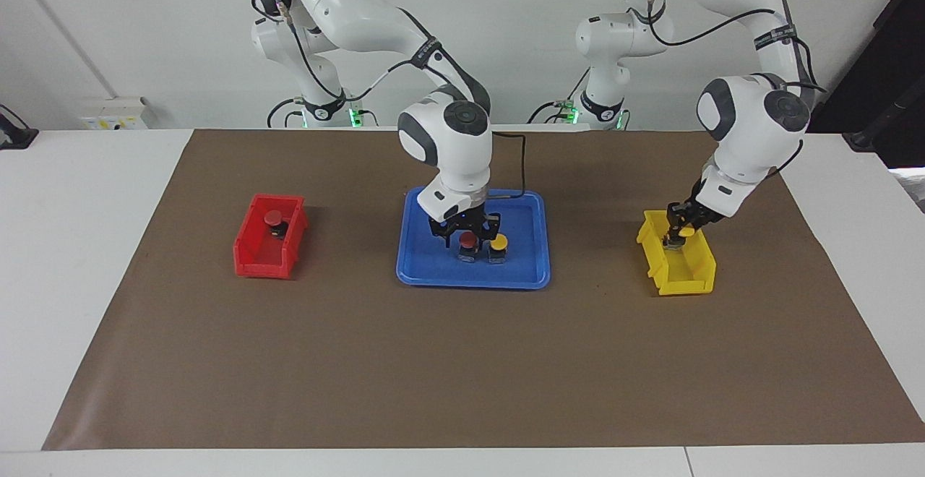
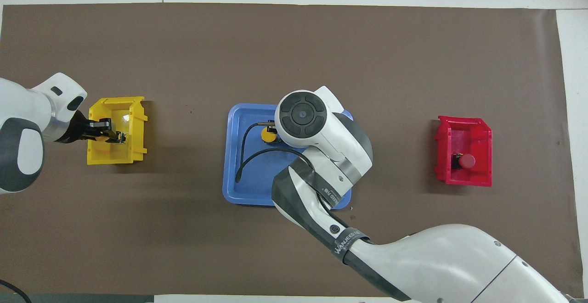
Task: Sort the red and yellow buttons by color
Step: 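Release yellow into the bin while the right gripper grasps the red button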
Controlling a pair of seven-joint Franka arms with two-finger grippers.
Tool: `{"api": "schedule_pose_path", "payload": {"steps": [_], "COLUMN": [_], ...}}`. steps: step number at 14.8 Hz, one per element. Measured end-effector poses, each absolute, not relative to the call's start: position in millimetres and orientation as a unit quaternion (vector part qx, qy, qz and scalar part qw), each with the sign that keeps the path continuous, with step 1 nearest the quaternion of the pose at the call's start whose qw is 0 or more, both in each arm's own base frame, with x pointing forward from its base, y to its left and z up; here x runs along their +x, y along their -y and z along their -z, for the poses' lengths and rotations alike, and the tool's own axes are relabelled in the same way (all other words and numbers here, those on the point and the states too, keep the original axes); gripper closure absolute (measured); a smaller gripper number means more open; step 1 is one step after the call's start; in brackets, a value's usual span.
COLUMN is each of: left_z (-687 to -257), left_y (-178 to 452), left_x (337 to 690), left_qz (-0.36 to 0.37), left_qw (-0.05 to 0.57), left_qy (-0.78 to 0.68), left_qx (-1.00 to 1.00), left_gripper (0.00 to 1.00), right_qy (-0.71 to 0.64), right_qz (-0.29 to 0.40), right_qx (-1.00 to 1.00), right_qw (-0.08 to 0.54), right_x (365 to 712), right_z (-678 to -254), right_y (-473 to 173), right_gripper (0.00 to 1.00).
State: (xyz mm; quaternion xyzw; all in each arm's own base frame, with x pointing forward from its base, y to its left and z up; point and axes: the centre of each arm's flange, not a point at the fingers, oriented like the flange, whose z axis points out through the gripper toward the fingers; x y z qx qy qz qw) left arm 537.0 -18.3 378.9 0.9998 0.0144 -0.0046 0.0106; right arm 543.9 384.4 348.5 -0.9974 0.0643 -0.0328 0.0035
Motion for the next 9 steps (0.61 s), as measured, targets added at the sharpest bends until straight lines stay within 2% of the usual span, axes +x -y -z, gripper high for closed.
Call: {"api": "schedule_pose_path", "payload": {"steps": [7, 9], "left_z": [-358.6, -358.9], "left_y": [17.6, 17.6], "left_x": [529.9, 530.1], "left_qz": [0.012, 0.011], "left_qw": [0.010, 0.010], "left_qy": [-0.002, -0.001], "left_qx": [1.000, 1.000], "left_gripper": [0.58, 0.41], "right_qy": [-0.063, -0.061], "right_qz": [0.034, 0.038], "right_qx": [-0.997, -0.997], "right_qw": [0.006, 0.011], "right_x": [542.2, 539.8], "right_z": [-345.6, -340.5], "right_y": [-385.3, -386.2], "right_gripper": [0.30, 0.30]}}
